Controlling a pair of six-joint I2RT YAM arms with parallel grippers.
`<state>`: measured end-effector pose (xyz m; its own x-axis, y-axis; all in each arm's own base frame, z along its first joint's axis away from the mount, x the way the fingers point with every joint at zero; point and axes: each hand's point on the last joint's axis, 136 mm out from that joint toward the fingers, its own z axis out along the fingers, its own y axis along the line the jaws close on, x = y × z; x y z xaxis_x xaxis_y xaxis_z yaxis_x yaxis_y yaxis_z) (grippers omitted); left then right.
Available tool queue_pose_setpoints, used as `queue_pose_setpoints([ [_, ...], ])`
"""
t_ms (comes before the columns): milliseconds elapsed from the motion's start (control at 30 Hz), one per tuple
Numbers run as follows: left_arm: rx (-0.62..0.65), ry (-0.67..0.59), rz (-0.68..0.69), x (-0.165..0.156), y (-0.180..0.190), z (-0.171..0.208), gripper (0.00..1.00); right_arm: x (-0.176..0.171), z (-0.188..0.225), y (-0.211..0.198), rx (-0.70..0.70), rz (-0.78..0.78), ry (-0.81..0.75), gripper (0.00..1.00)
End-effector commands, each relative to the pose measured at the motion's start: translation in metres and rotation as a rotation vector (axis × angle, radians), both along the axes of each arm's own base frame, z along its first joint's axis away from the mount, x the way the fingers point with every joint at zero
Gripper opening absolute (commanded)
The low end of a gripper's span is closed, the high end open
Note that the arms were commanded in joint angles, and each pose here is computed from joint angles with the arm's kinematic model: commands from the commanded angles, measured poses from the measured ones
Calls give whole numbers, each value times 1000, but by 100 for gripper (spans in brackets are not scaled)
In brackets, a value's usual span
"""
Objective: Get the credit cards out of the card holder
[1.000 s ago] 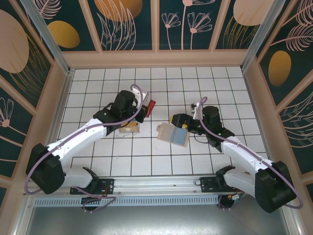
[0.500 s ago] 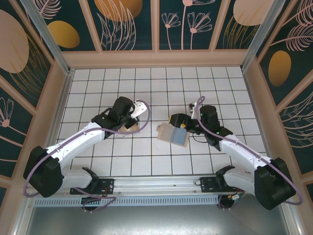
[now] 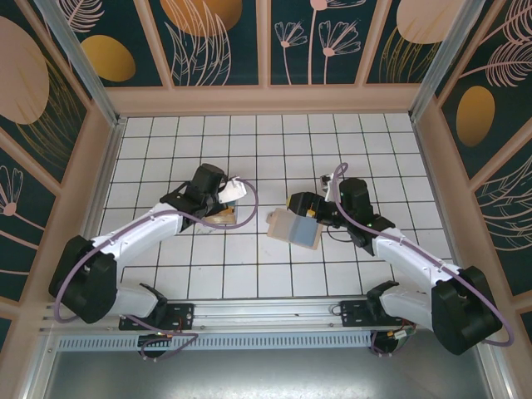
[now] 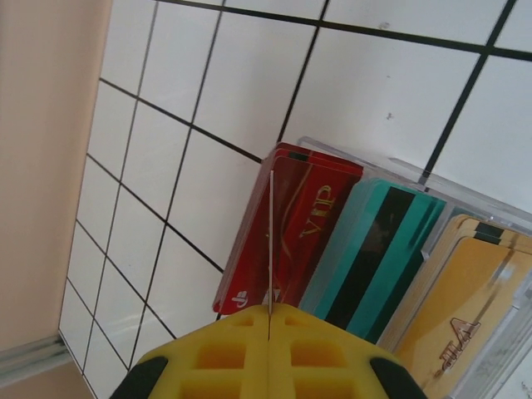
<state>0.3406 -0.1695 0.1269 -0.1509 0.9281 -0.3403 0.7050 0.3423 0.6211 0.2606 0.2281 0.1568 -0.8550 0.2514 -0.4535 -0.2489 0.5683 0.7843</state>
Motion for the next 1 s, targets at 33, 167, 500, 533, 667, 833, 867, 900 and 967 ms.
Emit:
queue_pose_setpoints([
  [33, 2, -6, -46, 6, -8, 0, 0, 3, 9, -1, -1, -8, -58, 99],
  [167, 32, -5, -44, 6, -4, -10, 0, 4, 8, -2, 2, -10, -56, 99],
  [500, 64, -13, -54, 12, -5, -20, 0, 4, 6, -2, 4, -10, -49, 99],
  [533, 69, -13, -53, 13, -4, -21, 0, 4, 6, -2, 3, -11, -48, 99],
  [667, 90, -30, -53, 16, -3, -23, 0, 3, 5, -3, 5, -13, -46, 99],
  [833, 99, -56, -38, 20, 0, -24, 24, 3, 5, -3, 10, -13, -44, 99],
  [867, 99, -65, -32, 21, 1, -23, 25, 3, 5, -3, 11, -13, -45, 99],
  [900, 100, -66, -31, 21, 1, -22, 25, 2, 5, -3, 11, -13, -43, 99],
  [967, 92, -79, -21, 23, 2, -21, 25, 2, 4, -3, 12, -14, -42, 99],
])
